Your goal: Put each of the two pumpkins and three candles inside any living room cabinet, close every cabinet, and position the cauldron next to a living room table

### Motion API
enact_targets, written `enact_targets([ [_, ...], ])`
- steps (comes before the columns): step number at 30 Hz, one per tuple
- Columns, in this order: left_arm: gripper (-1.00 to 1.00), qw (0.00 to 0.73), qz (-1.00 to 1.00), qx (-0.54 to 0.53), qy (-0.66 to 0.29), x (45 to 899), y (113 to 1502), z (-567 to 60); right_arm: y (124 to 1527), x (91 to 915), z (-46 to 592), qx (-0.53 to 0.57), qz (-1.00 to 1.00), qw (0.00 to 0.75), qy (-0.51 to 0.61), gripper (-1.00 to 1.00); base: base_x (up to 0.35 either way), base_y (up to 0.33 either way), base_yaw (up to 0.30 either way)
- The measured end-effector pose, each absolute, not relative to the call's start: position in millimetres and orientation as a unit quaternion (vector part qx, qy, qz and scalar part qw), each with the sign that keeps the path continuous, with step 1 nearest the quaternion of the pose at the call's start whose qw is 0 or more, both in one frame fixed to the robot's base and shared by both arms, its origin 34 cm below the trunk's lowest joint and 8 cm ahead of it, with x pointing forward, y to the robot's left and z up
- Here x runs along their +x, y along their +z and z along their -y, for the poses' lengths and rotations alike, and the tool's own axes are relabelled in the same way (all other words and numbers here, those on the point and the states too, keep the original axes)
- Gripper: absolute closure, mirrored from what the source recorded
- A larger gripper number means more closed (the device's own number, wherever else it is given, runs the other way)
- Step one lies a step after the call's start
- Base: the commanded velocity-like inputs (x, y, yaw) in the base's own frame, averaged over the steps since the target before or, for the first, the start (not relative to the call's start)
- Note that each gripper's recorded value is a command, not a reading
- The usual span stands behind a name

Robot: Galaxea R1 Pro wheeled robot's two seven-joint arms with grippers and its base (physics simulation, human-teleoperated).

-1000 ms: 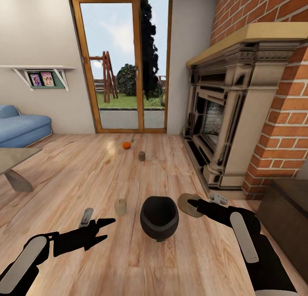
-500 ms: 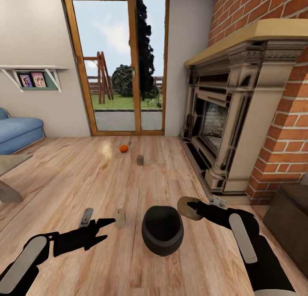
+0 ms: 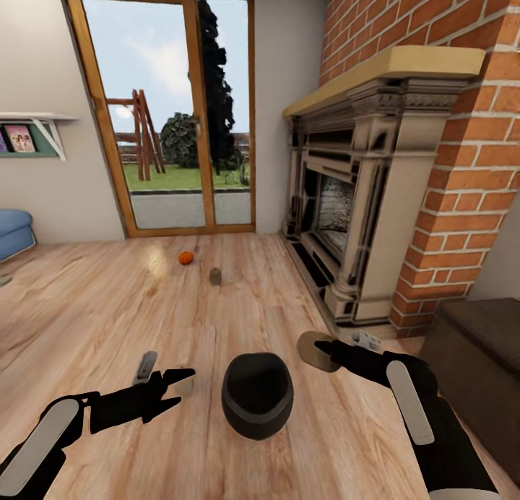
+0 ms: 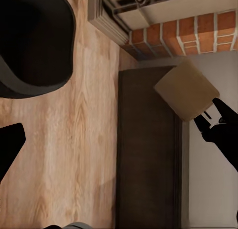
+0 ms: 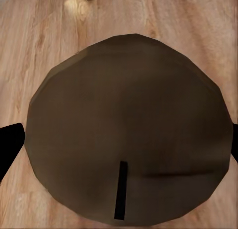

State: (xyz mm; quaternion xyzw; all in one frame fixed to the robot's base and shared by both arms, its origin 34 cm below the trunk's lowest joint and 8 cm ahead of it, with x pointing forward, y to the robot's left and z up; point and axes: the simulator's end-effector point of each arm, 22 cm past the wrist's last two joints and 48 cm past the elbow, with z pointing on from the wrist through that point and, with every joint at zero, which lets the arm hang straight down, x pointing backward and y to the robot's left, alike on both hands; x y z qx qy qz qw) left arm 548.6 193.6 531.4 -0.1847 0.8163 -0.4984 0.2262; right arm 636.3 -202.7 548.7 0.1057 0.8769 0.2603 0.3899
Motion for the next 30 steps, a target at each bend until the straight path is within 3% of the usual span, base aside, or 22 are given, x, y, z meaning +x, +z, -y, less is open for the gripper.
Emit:
enact_targets([
  [12, -1.0, 0.231, -0.815, -0.182, -0.499, 548.4, 536.7, -193.6, 555.1, 635.9, 202.3, 0.104, -0.875, 0.395, 0.262, 1.0, 0.175, 0.227, -0.25],
  [24, -1.0, 0.235, -0.813, -0.179, -0.501, 548.2, 542.1, -193.7, 560.9, 635.6, 201.7, 0.103, -0.872, 0.4, 0.263, 1.0, 0.009, 0.283, -0.25],
  [30, -1.0, 0.236, -0.813, -0.179, -0.501, 548.1, 543.1, -193.8, 562.0, 635.5, 201.8, 0.103, -0.872, 0.401, 0.263, 1.0, -0.02, 0.288, -0.065],
])
